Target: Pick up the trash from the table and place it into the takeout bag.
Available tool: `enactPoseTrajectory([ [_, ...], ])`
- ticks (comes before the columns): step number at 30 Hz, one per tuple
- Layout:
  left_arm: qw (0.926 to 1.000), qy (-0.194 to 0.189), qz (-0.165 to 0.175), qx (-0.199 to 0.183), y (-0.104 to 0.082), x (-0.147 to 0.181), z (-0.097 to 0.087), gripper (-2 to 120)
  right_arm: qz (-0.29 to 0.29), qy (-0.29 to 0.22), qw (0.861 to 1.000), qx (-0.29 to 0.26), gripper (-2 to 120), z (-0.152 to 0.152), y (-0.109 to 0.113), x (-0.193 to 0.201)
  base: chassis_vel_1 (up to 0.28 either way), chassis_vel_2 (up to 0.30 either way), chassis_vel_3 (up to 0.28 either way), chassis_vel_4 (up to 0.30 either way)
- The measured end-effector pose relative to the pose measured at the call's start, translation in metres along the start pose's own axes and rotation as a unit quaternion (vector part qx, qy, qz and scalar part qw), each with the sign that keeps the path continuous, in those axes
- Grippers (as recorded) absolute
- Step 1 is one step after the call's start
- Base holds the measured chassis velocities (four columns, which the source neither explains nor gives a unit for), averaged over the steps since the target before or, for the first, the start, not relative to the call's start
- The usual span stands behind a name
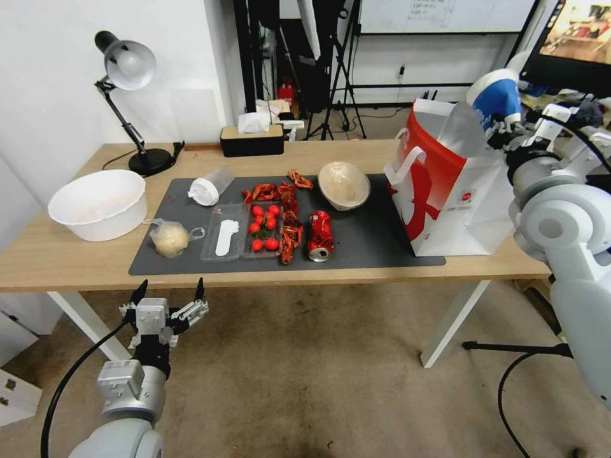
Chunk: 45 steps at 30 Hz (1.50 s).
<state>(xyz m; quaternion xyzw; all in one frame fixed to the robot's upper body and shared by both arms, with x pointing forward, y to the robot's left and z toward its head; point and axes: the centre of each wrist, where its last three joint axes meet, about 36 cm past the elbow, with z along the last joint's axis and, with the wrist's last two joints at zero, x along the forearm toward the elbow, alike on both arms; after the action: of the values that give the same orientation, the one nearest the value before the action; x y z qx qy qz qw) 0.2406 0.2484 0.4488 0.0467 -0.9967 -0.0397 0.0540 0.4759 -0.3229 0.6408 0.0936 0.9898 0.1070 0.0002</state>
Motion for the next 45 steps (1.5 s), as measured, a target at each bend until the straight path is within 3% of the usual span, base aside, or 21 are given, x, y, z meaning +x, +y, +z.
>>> enactPoseTrajectory([
  [10,1.0,0.0,0.001,0.001,0.0,-0.001,0.001,100,-0.001,0.005,1.0,-0.001,61,0.0,0.001,-0.002,0.0,0.0,0.0,0.0],
  [12,1.0,0.0,0.001,0.001,-0.001,-0.001,0.001,100,-0.002,0.004,1.0,-0.002,64,-0.001,0.001,-0.002,0.0,0.0,0.0,0.0],
  [14,1.0,0.0,0.001,0.0,-0.001,-0.001,0.001,100,-0.019,-0.014,1.0,-0.02,76,-0.007,0.001,0.0,0.0,0.0,0.0,0.0],
  [16,1.0,0.0,0.001,0.0,-0.001,-0.001,0.001,100,-0.024,-0.019,0.999,-0.025,78,-0.008,0.002,0.001,0.0,0.0,0.0,0.0],
  [21,1.0,0.001,0.002,0.0,0.0,-0.002,0.003,100,-0.11,-0.079,0.987,-0.084,97,-0.025,0.007,0.018,0.0,0.0,0.0,0.0],
  [24,1.0,0.001,0.002,0.0,0.0,-0.002,0.003,100,-0.153,-0.102,0.979,-0.091,100,-0.028,0.011,0.03,0.0,0.0,0.0,0.0],
  [31,1.0,0.001,0.002,0.0,0.0,-0.003,0.003,100,-0.193,-0.116,0.97,-0.09,100,-0.025,0.014,0.042,0.0,0.0,0.0,0.0],
  [37,1.0,0.0,0.002,-0.002,0.001,-0.003,0.003,100,-0.281,-0.126,0.948,-0.078,100,-0.013,0.016,0.072,0.0,0.0,0.0,0.0],
  [39,1.0,0.0,0.001,-0.002,0.002,-0.003,0.004,100,-0.322,-0.122,0.937,-0.058,100,0.002,0.018,0.092,0.0,0.0,0.0,0.0],
  [43,1.0,-0.001,0.001,-0.003,0.002,-0.004,0.005,100,-0.353,-0.123,0.927,-0.009,100,0.028,0.018,0.111,0.0,0.0,0.0,0.0],
  [45,1.0,-0.002,0.002,-0.005,0.003,-0.005,0.005,100,-0.359,-0.11,0.926,0.036,100,0.063,0.02,0.137,0.0,0.0,0.0,0.0],
])
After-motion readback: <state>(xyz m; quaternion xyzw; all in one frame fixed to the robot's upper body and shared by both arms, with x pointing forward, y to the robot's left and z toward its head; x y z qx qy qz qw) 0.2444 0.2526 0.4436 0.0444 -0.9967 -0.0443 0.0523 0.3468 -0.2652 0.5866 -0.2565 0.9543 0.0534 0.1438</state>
